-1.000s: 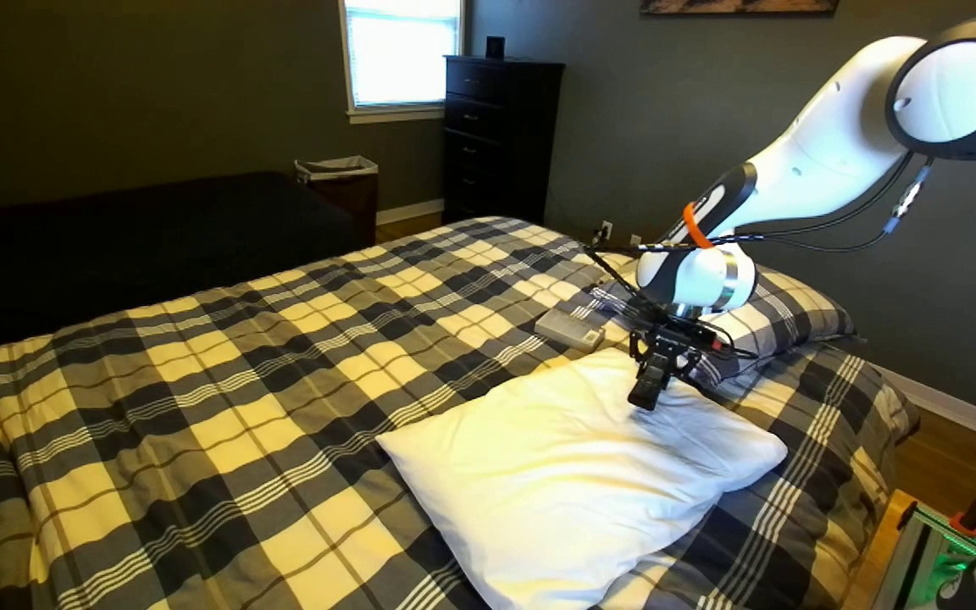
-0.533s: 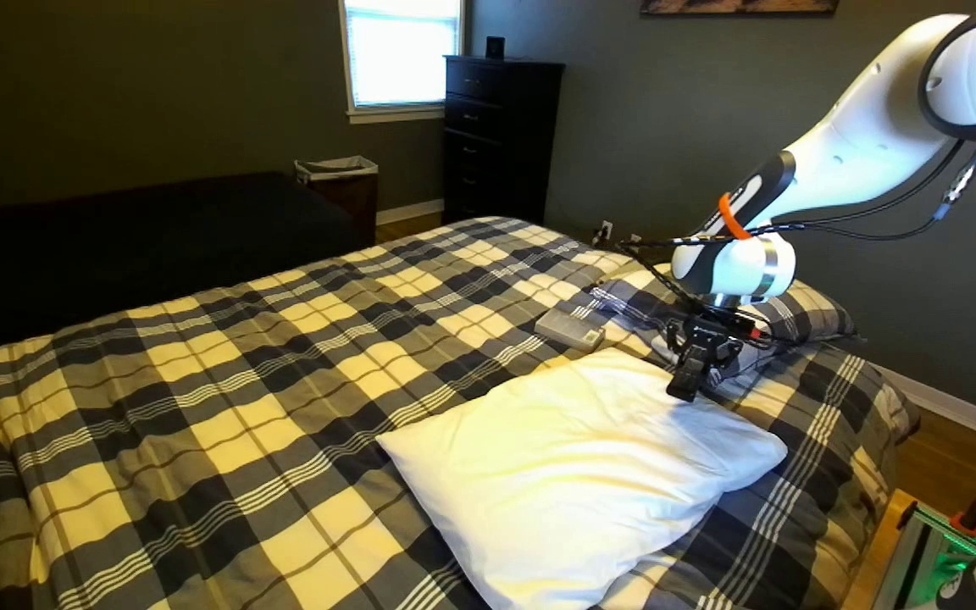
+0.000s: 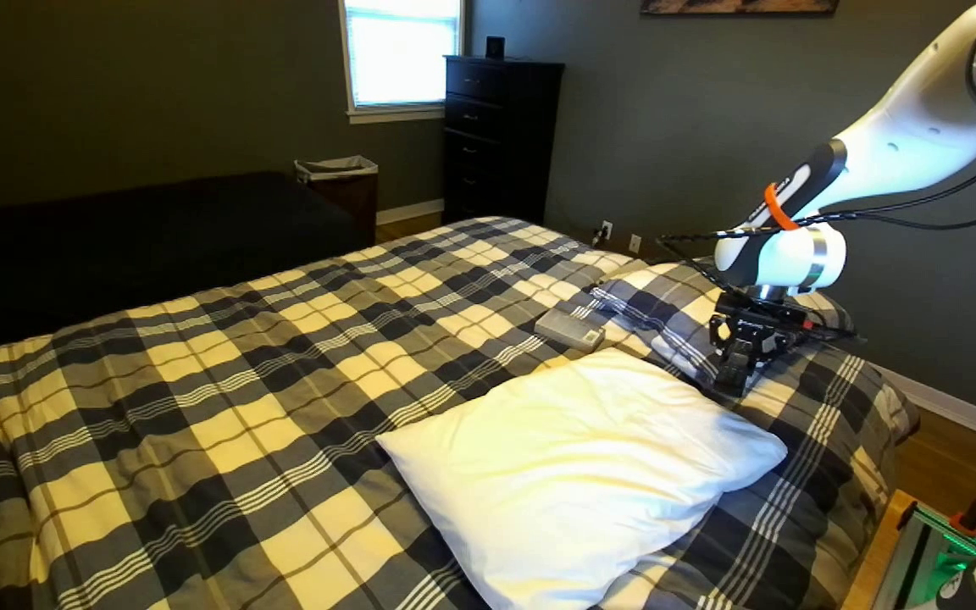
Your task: Move the top pillow to the right, then put the remote on the bed
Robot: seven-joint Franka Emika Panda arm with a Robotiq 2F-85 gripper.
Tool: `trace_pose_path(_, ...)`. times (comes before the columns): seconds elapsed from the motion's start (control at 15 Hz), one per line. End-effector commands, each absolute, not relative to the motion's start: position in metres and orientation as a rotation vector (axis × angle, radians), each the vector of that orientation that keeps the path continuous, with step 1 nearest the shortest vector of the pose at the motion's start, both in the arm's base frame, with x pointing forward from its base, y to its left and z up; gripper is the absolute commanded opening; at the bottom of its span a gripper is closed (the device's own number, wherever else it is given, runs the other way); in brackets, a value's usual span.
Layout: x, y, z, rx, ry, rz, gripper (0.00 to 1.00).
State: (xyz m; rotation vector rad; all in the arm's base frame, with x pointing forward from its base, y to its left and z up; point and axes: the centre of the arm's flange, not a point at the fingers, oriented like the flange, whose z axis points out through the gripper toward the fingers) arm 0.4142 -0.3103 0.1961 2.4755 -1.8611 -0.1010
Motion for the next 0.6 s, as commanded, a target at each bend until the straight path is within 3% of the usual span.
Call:
trace_pose_path(0.0, 0.391, -0.338, 0.195, 2.496, -1.799, -0.128, 0.28)
trace_pose_path(0.53, 0.383, -0.390, 0.147, 2.486, -1.739, -0.127, 0.28)
